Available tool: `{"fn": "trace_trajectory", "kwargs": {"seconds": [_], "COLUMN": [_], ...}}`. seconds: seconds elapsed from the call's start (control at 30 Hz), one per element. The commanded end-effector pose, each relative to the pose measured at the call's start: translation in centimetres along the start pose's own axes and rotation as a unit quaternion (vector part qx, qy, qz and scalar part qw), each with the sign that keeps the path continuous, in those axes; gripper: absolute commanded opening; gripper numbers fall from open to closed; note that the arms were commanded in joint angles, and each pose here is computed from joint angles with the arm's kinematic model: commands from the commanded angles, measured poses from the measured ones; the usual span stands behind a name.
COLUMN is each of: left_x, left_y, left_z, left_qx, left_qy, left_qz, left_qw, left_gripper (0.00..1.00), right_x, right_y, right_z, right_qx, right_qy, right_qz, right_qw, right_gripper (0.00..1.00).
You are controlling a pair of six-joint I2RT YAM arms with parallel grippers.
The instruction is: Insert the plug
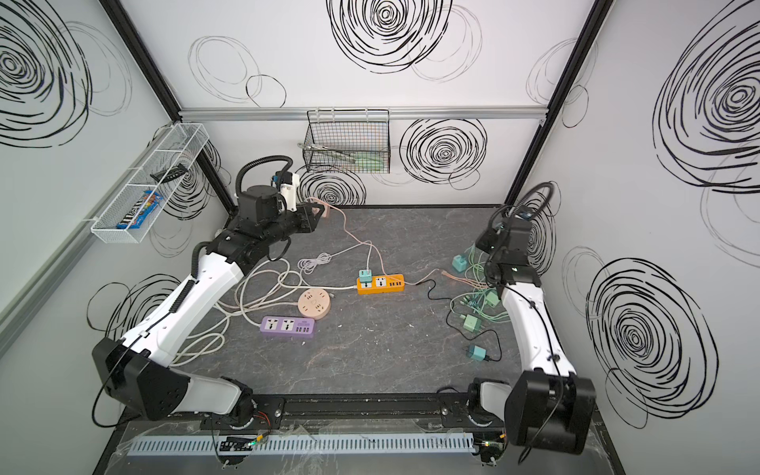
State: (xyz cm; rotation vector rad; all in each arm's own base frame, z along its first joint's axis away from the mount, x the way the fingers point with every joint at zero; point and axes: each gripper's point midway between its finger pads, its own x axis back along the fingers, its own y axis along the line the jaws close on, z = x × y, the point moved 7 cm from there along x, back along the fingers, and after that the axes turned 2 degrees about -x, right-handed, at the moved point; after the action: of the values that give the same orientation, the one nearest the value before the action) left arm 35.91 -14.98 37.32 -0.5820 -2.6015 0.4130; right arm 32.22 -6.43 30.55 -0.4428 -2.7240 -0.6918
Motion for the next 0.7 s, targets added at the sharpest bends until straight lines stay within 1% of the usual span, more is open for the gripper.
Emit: {"fn": "trace_trajectory", "kwargs": {"seconds": [0.0, 0.1, 0.2, 0.27, 0.3, 0.33, 0.4, 0.47, 0.53, 0.6, 0.63, 0.67], "left_x": [-0.2, -1.1, -1.9, -2.3, -2.4, -2.6, -3.1, -3.6, -4.2, -5.0, -5.2, -5.4], "left_y": [-1.6, -3.4, -5.8, -7.5, -8.2, -8.9, -10.1, -11.2, -12.2, -13.0, -13.4, -13.8], "left_z": [-0.5, -0.1, 0.4, 0.7, 0.8, 0.8, 1.1, 1.5, 2.0, 2.8, 3.0, 3.3], "left_qx": [-0.005, -0.019, -0.047, -0.069, -0.078, -0.09, -0.109, -0.129, -0.152, -0.174, -0.186, -0.194], "left_qy": [-0.015, 0.003, 0.022, 0.033, 0.038, 0.042, 0.054, 0.072, 0.091, 0.114, 0.122, 0.129], "left_qz": [0.029, 0.055, 0.084, 0.103, 0.11, 0.118, 0.135, 0.151, 0.156, 0.157, 0.156, 0.156], "left_qw": [0.999, 0.998, 0.995, 0.992, 0.99, 0.988, 0.983, 0.977, 0.972, 0.966, 0.962, 0.96], "left_gripper": [0.0, 0.0, 0.0, 0.0, 0.0, 0.0, 0.0, 0.0, 0.0, 0.0, 0.0, 0.0], "right_x": [0.2, -0.1, -1.5, -2.3, -2.6, -2.8, -2.9, -2.6, -2.0, -1.2, -0.6, 0.0], "right_y": [-2.9, -4.4, -5.0, -5.9, -6.2, -6.6, -6.8, -6.1, -5.0, -3.0, -1.4, 0.3], "right_z": [-0.9, -0.9, 0.1, 0.8, 1.1, 1.3, 1.7, 1.8, 1.8, 1.8, 2.1, 2.5], "right_qx": [-0.037, -0.068, -0.072, -0.073, -0.074, -0.076, -0.072, -0.056, -0.043, -0.012, 0.012, 0.045], "right_qy": [-0.02, -0.023, -0.005, 0.007, 0.011, 0.015, 0.027, 0.041, 0.049, 0.047, 0.045, 0.037], "right_qz": [0.011, 0.01, 0.02, 0.041, 0.052, 0.061, 0.061, 0.039, 0.017, -0.02, -0.055, -0.096], "right_qw": [0.999, 0.997, 0.997, 0.996, 0.996, 0.995, 0.995, 0.997, 0.998, 0.999, 0.997, 0.994], "right_gripper": [0.0, 0.0, 0.0, 0.0, 0.03, 0.07, 0.24, 0.48, 0.6, 0.72, 0.91, 0.98]}}
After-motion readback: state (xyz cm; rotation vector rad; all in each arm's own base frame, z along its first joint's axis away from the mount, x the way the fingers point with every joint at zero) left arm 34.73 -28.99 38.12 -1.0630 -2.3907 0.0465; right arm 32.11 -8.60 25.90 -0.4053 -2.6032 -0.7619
